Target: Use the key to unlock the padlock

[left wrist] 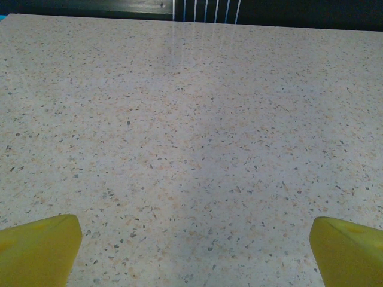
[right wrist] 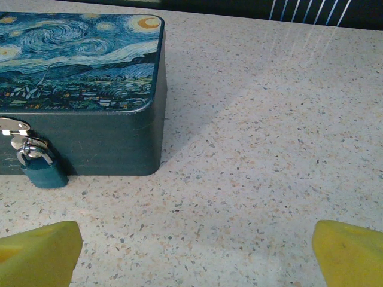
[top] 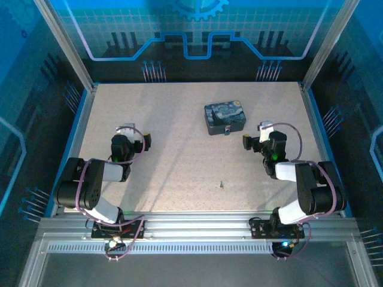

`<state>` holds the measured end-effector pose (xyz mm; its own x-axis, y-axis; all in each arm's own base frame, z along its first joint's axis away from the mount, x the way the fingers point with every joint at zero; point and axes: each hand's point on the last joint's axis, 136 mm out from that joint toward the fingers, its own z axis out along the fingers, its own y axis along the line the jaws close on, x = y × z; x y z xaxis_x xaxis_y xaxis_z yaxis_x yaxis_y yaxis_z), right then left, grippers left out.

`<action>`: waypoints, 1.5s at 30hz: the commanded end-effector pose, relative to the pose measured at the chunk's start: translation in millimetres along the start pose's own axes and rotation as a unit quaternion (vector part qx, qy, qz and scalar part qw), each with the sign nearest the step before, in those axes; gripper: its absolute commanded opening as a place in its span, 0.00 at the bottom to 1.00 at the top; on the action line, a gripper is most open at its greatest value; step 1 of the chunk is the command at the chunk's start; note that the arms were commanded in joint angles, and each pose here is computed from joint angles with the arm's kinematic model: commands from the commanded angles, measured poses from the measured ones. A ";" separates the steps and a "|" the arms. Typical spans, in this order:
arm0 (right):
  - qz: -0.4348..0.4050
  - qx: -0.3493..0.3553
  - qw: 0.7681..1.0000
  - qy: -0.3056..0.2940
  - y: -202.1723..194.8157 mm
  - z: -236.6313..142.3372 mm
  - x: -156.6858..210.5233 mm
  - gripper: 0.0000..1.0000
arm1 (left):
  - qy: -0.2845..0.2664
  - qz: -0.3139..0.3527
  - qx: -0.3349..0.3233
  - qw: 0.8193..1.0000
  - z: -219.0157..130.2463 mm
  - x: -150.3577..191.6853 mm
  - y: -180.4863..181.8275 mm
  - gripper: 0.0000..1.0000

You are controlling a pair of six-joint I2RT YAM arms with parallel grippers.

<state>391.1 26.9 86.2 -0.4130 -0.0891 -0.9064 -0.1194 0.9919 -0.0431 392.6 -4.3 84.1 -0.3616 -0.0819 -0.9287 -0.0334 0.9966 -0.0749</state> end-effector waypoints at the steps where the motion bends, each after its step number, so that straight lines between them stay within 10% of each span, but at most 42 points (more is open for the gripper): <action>1: -0.003 0.002 1.000 -0.015 1.0 2.9 -10.0 1.00 | -0.016 0.000 0.007 1.000 1.8 -11.5 -1.0 0.99; 18: 0.031 0.006 0.999 -0.013 -5.2 -27.4 -32.9 1.00 | -0.060 -0.010 -0.020 0.998 -37.3 -52.0 5.3 0.99; 23: 0.085 -0.022 0.996 0.007 -5.6 -34.7 -44.5 1.00 | -0.027 -0.121 -0.006 0.992 -50.2 -87.9 -2.0 0.99; 45: 0.288 -0.197 0.926 0.147 19.7 90.2 -64.5 1.00 | 0.227 -0.247 0.299 0.893 66.8 -62.0 -292.3 0.98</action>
<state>494.3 41.9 106.9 -0.6944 0.3805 -0.6108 -0.0697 0.8093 0.5833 480.1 -265.8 125.8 -0.7609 -0.3707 -0.5325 0.1339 0.7134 -0.6879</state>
